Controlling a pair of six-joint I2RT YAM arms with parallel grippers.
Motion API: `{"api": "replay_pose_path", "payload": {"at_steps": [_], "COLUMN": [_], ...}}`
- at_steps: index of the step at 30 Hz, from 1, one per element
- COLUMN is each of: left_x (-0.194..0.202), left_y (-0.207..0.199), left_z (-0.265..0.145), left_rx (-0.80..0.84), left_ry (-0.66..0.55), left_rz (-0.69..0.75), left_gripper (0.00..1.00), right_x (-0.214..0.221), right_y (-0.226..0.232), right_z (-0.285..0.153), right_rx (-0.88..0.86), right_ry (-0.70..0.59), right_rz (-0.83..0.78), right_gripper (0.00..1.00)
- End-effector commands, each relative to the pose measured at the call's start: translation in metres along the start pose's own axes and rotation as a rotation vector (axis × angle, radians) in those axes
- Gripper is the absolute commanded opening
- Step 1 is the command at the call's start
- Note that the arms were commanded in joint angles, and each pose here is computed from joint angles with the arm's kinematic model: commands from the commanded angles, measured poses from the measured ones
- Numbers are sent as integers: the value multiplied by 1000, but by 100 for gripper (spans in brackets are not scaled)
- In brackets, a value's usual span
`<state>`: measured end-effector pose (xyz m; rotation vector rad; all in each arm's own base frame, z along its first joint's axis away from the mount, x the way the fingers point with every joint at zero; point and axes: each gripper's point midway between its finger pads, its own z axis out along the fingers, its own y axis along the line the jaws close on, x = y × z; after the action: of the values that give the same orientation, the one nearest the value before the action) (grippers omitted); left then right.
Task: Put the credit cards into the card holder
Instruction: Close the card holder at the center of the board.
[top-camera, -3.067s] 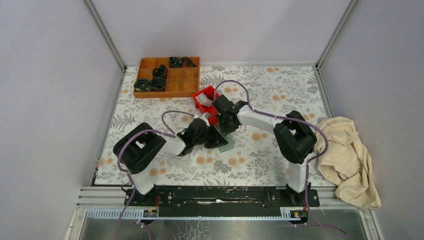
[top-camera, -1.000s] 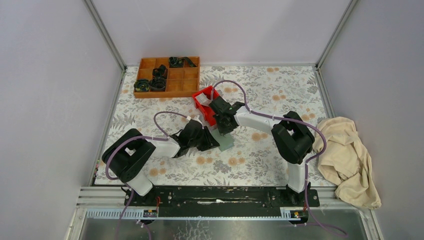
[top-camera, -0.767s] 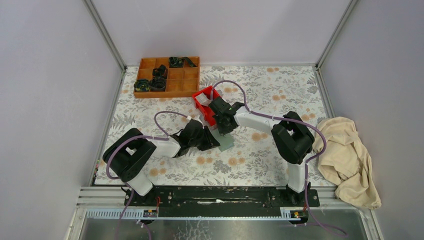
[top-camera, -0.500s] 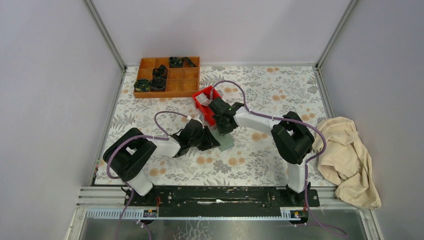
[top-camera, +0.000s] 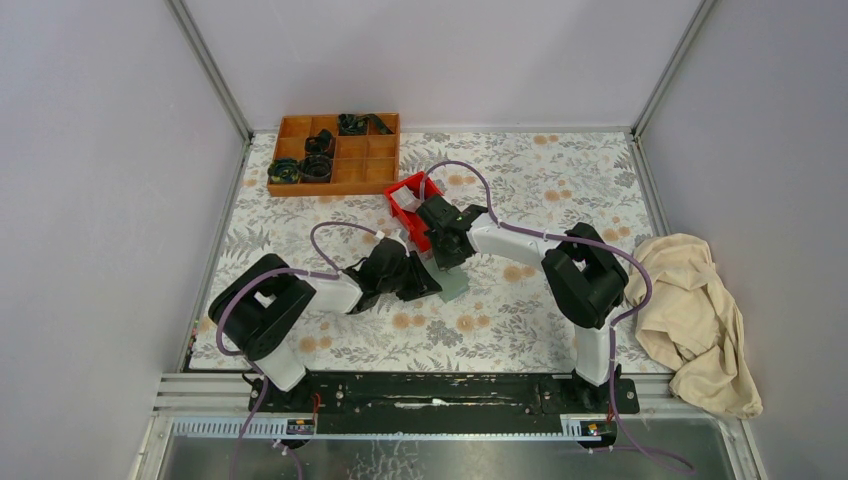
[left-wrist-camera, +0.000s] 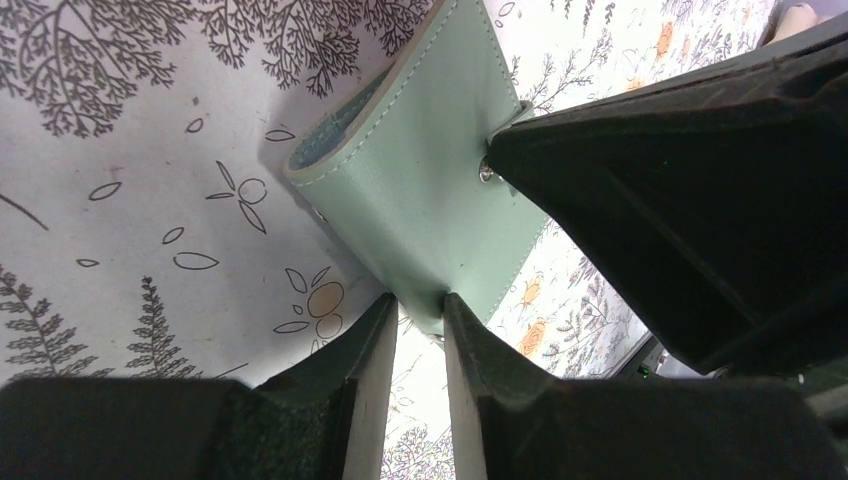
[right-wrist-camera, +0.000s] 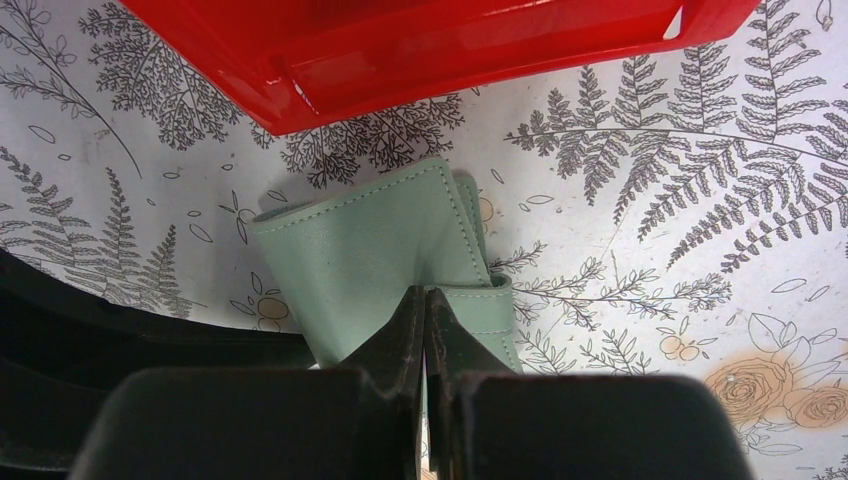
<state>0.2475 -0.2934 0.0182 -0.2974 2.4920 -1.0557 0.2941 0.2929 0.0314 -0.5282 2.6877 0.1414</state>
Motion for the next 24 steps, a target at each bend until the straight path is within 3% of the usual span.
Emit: {"api": "replay_pose_path", "payload": {"at_steps": [1, 24], "left_x": [7, 8], "left_y": [31, 34], "left_z": [8, 7], "left_rx": [-115, -129], "left_ry": [8, 1], "left_rz": [2, -11], "left_gripper": [32, 32], "right_x": [14, 56], "right_y": [26, 22], "right_z": [1, 12], "right_rx": [-62, -59], "right_ry": [46, 88], "right_rz": [-20, 14], "right_gripper": [0, 0]}}
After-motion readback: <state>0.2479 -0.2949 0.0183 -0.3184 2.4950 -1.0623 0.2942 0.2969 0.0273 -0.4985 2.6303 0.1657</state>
